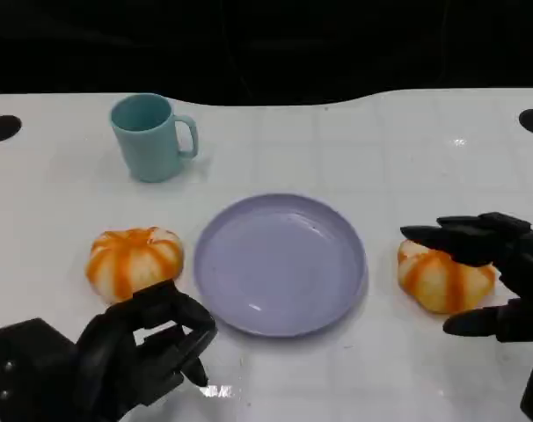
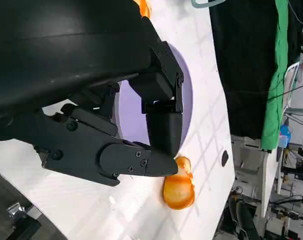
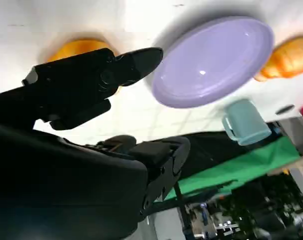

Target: Grasp the bread from the table and place it into the plate.

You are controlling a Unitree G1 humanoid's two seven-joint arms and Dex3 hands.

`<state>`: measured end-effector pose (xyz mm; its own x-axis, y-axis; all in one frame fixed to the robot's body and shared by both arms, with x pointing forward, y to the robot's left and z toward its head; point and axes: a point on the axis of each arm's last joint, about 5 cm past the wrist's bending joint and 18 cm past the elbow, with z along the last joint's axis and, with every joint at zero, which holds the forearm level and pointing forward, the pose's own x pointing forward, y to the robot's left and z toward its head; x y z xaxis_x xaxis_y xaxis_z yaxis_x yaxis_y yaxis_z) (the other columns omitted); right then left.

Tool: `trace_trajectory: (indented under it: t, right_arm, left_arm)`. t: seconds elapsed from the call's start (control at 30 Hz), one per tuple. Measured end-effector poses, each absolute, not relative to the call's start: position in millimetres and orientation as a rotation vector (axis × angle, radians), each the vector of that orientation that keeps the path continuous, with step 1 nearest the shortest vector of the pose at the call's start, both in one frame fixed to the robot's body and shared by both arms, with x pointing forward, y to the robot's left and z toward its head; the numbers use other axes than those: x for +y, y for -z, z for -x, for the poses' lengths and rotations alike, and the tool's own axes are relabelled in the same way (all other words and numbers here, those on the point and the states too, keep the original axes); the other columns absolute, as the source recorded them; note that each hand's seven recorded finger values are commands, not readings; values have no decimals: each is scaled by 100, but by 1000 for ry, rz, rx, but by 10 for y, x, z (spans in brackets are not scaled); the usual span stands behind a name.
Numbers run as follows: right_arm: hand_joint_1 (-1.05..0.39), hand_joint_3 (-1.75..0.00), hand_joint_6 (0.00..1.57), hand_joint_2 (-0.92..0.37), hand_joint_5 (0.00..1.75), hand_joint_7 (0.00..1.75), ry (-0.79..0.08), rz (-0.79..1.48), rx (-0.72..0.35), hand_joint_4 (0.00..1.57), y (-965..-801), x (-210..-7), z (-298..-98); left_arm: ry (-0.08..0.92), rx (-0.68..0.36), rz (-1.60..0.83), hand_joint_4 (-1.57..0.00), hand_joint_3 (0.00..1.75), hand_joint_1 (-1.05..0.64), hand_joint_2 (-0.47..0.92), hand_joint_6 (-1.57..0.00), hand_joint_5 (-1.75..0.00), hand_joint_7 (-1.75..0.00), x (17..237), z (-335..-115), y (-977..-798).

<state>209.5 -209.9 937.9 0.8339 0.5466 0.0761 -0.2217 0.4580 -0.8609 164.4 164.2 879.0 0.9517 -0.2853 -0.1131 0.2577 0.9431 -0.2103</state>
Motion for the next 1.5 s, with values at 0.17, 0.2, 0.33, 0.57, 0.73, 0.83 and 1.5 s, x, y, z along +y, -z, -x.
trace_trajectory:
  t: [0.17,0.2,0.33,0.57,0.73,0.83,1.5]
  right_arm:
    - [-20,0,19,-73,10,1,-484,1104,-343,0,-9444,-2120,-2097]
    - [-19,0,20,-73,10,1,-485,1123,-340,1,-9448,-2123,-2097]
    - [-18,0,20,-73,11,1,-492,1181,-343,2,-9469,-2116,-2107]
    - [-18,0,23,-74,14,1,-534,1274,-338,5,-9451,-2040,-2192]
    - [-21,-1,24,-75,15,1,-564,1341,-312,8,-9355,-2000,-2297]
    - [-24,-1,24,-76,16,1,-583,1371,-294,11,-9303,-1977,-2370]
    - [-28,-2,36,-83,12,3,-703,1428,-147,25,-9023,-1781,-2766]
  left_arm:
    - [278,143,196,-73,27,-52,92,-74,-174,-139,1639,-1646,-8790]
    - [278,143,196,-73,27,-52,92,-73,-174,-139,1639,-1645,-8790]
    - [278,143,193,-72,28,-52,92,-73,-174,-139,1639,-1646,-8790]
    - [278,143,191,-70,28,-51,92,-73,-175,-139,1639,-1648,-8791]
    - [278,142,192,-71,28,-51,92,-72,-175,-139,1639,-1650,-8792]
    - [277,143,193,-71,28,-51,92,-72,-175,-139,1639,-1651,-8791]
    - [277,144,197,-71,28,-52,92,-72,-175,-140,1633,-1646,-8788]
